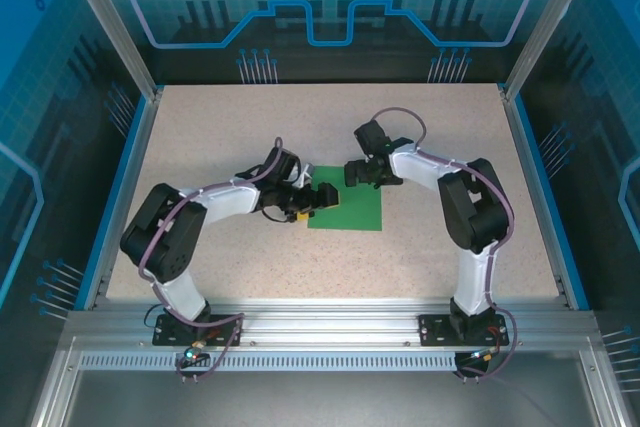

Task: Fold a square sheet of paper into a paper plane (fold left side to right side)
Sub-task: Pick up the square sheet of paper from the center of the table.

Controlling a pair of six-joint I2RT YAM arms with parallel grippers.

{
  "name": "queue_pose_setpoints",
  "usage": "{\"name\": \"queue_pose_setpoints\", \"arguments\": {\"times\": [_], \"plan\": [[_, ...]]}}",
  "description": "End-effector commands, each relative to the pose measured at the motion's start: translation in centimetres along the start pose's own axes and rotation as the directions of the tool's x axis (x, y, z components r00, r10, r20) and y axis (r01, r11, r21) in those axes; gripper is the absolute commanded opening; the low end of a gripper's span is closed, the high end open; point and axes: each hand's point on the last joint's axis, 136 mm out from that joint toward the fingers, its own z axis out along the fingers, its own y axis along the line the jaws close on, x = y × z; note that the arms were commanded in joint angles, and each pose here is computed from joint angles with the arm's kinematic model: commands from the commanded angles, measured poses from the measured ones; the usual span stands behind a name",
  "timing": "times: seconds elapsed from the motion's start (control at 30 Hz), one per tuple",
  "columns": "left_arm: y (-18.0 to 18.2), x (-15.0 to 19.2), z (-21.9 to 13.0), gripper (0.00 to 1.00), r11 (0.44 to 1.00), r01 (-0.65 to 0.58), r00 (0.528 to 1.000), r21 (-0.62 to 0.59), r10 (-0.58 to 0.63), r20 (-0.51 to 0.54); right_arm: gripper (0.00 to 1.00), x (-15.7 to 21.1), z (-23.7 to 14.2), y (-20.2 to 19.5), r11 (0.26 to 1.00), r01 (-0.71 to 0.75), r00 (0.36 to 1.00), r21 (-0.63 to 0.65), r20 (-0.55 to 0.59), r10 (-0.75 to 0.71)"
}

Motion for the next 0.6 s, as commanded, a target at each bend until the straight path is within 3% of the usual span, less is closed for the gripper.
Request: {"name": "queue_pose_setpoints", "arguments": {"times": [0.0, 0.23, 0.57], "plan": [[0.2, 0.1, 0.6, 0.94, 0.999, 0.043, 0.998, -0.017, -0.044, -0.036, 1.00, -1.2, 0.7, 0.7, 0.999, 0.025, 1.000, -0.040, 0.004, -0.024], [2.3, 0.7, 1.3, 0.89, 0.992, 0.054, 0.997, -0.114, -0.060, -0.050, 1.00, -0.1, 2.0, 1.0, 0.999, 0.011, 0.998, -0.049, -0.056, -0.013], [4.0, 1.0, 2.2, 0.69, 0.982, 0.063, 0.995, -0.178, -0.074, -0.059, 1.00, 3.0, 1.4, 2.7, 0.997, 0.046, 0.992, -0.065, -0.112, -0.053]]}}
